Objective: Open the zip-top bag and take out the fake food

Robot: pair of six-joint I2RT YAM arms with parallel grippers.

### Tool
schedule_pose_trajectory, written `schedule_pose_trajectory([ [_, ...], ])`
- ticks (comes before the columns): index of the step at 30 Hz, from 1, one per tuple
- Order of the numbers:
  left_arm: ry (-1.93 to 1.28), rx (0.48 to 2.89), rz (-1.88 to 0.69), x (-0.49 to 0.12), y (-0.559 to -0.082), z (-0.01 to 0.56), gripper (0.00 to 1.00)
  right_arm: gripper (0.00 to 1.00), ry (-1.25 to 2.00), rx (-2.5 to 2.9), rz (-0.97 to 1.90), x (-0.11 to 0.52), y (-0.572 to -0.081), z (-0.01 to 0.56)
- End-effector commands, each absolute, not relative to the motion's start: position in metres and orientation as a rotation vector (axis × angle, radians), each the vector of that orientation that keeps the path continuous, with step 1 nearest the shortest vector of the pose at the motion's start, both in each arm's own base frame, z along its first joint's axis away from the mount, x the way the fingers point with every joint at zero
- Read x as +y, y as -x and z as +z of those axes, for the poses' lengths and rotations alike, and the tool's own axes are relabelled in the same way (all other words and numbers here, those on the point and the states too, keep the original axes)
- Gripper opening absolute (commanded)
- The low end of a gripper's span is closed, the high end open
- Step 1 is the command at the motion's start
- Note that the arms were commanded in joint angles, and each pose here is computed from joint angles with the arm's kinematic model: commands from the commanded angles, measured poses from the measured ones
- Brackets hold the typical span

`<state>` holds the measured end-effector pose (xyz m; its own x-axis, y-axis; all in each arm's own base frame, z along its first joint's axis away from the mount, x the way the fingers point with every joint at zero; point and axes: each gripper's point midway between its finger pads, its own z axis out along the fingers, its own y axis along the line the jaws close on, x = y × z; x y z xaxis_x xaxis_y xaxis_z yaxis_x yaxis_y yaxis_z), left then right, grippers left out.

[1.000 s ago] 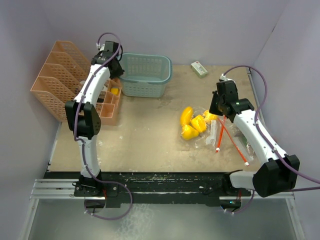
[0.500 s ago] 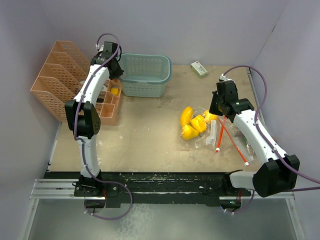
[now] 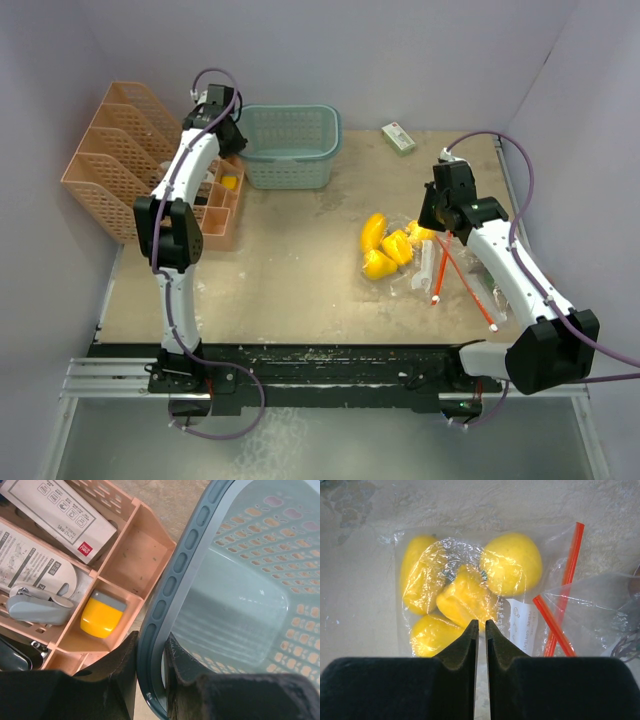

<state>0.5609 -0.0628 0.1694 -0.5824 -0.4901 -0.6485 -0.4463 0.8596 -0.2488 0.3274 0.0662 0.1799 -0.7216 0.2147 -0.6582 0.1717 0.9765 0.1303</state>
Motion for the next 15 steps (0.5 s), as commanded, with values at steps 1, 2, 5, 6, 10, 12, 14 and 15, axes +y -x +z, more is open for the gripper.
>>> schedule_pose_trajectory([
  [1, 0.706, 2.208, -0.128, -0.060, -0.575, 0.186, 0.11, 0.12, -0.256, 2.375, 0.080, 0.065, -0.329, 0.187],
  [2, 0.706, 2.206, -0.128, -0.059, -0.574, 0.188, 0.16, 0.12, -0.256, 2.374, 0.083, 0.066, -0.329, 0.188],
  [5, 0.679, 2.188, -0.140, -0.059, -0.570, 0.198, 0.30, 0.14, -0.225, 2.370, 0.130, 0.073, -0.330, 0.191],
  [6, 0.662, 2.175, -0.152, -0.061, -0.570, 0.204, 0.35, 0.18, -0.212, 2.368, 0.152, 0.076, -0.330, 0.192],
  [10, 0.614, 2.127, -0.186, -0.063, -0.564, 0.235, 0.64, 0.55, -0.217, 2.317, 0.221, 0.083, -0.331, 0.211],
  [12, 0.594, 2.102, -0.195, -0.062, -0.560, 0.251, 0.73, 0.73, -0.253, 2.262, 0.204, 0.077, -0.332, 0.227],
  [14, 0.578, 2.077, -0.202, -0.062, -0.555, 0.267, 0.79, 0.88, -0.301, 2.208, 0.156, 0.065, -0.331, 0.239],
  [15, 0.573, 2.065, -0.205, -0.061, -0.552, 0.275, 0.81, 0.91, -0.327, 2.181, 0.132, 0.060, -0.331, 0.245],
])
